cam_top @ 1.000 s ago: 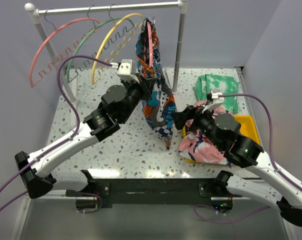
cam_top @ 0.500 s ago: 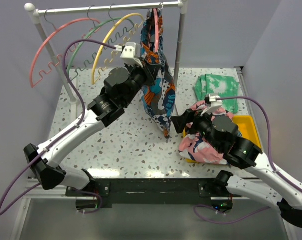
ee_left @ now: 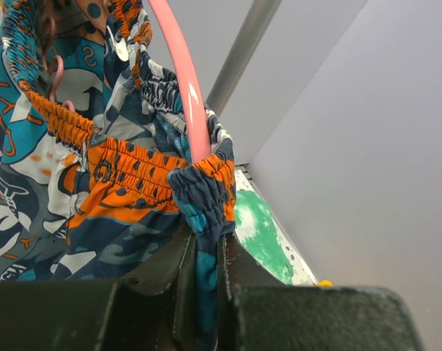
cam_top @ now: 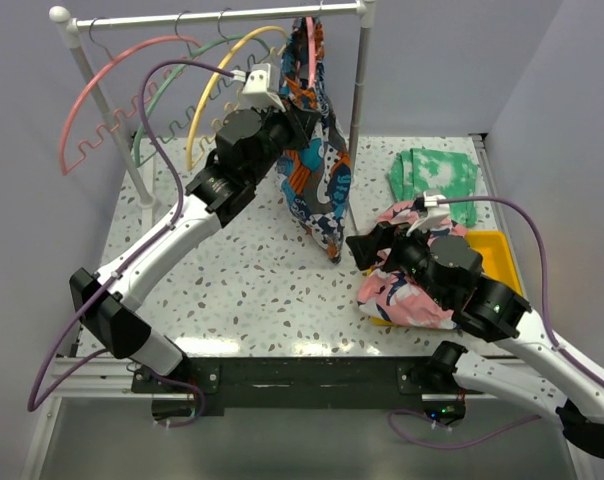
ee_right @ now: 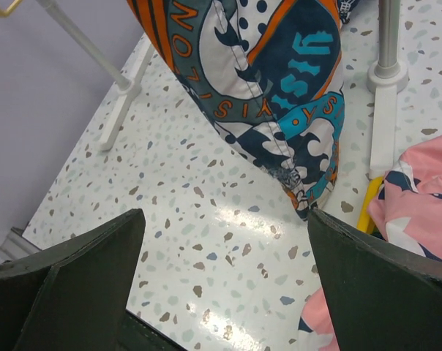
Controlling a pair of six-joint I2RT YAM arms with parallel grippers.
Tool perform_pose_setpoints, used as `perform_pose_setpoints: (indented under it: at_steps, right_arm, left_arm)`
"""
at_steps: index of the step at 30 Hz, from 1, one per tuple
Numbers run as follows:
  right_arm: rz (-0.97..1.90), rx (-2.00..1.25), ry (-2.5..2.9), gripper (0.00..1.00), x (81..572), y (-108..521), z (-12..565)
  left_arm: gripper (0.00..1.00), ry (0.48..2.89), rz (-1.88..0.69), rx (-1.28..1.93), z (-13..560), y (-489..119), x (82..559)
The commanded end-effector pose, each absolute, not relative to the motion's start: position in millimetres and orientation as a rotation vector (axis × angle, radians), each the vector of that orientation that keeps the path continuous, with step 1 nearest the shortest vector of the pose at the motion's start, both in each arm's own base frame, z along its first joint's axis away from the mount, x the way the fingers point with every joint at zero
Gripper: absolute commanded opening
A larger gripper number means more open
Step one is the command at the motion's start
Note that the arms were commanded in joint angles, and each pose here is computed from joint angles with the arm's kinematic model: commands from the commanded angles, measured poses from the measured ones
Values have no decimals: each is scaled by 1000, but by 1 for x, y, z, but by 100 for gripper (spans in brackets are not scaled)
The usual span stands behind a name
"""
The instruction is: Place the shorts on the hanger
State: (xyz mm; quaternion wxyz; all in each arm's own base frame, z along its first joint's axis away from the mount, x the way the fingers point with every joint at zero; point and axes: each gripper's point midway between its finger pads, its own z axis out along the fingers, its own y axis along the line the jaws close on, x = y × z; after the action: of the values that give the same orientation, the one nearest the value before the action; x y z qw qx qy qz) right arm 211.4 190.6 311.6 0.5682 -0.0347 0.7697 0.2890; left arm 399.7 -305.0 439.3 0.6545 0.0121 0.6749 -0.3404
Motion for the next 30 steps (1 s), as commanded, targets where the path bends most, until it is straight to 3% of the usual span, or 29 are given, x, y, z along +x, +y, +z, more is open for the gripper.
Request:
perform_pose_setpoints:
  at_steps: [1, 17, 19, 22, 26, 30]
  right_arm:
    - [682, -56, 1807, 97, 210, 186, 312]
    - [687, -45, 1831, 98, 208, 186, 303]
    - [687, -43, 1831, 98, 208, 187, 303]
    - [680, -39, 1836, 98, 209, 186, 301]
    - [644, -35, 1846, 99, 212, 183, 297]
    - [591, -14, 1870, 99, 215, 177, 288]
  left_arm:
    - [0, 1363, -881, 12, 499, -300, 400]
    - [1, 1431, -864, 40, 475, -298, 396]
    - [10, 1428, -868, 53, 476, -297, 392]
    - [40, 1425, -875, 82, 477, -296, 385]
    - [58, 1441, -876, 117, 476, -293, 373]
    - [86, 1450, -904, 204, 478, -293, 352]
